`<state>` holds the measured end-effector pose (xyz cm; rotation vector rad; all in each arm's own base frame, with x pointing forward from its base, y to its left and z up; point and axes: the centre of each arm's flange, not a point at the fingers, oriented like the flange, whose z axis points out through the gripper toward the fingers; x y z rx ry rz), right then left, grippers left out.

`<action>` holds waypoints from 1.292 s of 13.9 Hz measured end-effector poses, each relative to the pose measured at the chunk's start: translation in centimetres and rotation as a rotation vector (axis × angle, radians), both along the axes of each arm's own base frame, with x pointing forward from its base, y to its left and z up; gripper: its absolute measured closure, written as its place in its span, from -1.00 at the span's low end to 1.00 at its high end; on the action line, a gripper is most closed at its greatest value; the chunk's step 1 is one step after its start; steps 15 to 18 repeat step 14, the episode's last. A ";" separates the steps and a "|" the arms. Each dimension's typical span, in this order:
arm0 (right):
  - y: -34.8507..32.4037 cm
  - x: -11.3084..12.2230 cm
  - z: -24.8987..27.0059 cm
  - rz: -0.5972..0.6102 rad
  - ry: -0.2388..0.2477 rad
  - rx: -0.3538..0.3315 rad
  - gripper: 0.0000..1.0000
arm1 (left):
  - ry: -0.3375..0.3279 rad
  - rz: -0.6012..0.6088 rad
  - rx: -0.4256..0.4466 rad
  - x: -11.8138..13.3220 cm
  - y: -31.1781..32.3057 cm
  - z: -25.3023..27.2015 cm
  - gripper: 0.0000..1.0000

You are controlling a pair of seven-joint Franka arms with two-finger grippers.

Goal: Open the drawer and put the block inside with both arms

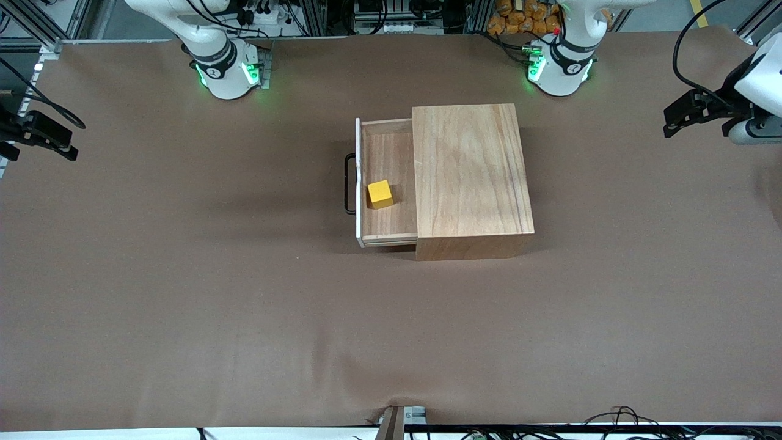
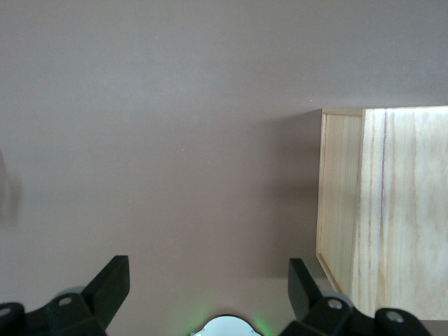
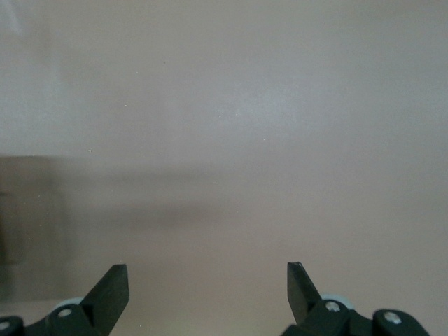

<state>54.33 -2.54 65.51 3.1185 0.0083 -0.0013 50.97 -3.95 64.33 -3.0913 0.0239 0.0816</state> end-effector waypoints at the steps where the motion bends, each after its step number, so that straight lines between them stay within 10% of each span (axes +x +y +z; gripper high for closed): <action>1: 0.0 0.0 0.0 0.000 0.000 0.000 -1.00 | -0.001 0.000 0.000 -0.2 0.0 0.1 -1.00; 18: -0.1 -0.3 -0.5 -0.007 0.032 0.041 -1.00 | -0.015 -0.001 -0.001 -0.3 -0.1 0.7 -1.00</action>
